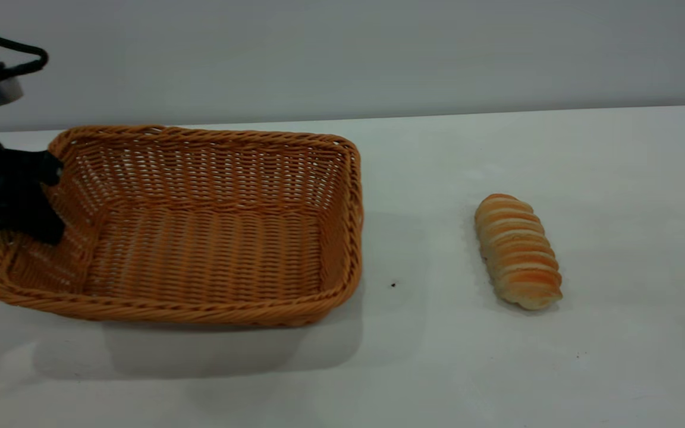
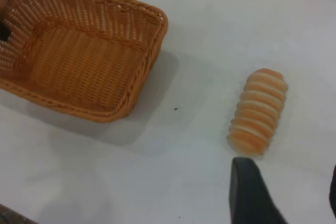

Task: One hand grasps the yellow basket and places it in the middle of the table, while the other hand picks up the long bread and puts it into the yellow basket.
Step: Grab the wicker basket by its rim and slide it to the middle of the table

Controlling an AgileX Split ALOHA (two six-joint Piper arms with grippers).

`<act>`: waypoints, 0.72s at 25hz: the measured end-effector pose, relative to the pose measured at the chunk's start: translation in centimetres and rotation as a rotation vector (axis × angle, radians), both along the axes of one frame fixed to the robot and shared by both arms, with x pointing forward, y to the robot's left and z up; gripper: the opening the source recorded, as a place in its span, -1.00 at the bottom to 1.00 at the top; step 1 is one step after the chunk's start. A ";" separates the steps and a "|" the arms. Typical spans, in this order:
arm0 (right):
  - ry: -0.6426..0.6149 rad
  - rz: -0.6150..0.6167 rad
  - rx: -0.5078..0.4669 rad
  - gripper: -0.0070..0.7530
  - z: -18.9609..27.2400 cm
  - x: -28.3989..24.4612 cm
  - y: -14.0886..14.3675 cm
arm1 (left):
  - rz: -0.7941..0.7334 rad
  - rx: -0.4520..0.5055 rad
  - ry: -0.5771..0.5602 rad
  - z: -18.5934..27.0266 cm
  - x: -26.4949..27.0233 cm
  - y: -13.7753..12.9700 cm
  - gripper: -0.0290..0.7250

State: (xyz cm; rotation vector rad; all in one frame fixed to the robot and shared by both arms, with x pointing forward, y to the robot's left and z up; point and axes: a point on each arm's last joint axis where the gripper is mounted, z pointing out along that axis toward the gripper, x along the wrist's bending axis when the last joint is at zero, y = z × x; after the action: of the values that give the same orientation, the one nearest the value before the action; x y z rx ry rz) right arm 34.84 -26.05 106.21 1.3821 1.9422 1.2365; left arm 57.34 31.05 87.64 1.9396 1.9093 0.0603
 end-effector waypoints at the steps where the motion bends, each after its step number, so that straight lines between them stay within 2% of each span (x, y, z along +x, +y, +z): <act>1: -0.001 0.000 -0.001 0.10 0.0 0.0 0.0 | -0.012 -0.017 0.022 -0.3 0.2 -0.1 -0.65; 7: -0.002 0.001 -0.002 0.10 0.0 0.0 0.0 | 0.000 -0.077 0.120 -2.0 0.3 -0.5 -0.65; 9: -0.002 0.001 -0.002 0.10 0.0 0.0 0.0 | 0.016 -0.084 0.128 -2.0 0.3 -0.5 -0.58; 18: -0.002 0.001 -0.002 0.10 0.0 0.0 0.0 | 0.036 -0.116 0.146 -1.9 0.2 -0.7 0.24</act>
State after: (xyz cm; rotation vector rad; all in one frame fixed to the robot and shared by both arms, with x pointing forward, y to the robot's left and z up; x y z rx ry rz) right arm 34.85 -26.06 106.21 1.3786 1.9426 1.2352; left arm 57.55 30.31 85.71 1.8783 1.9936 -0.1824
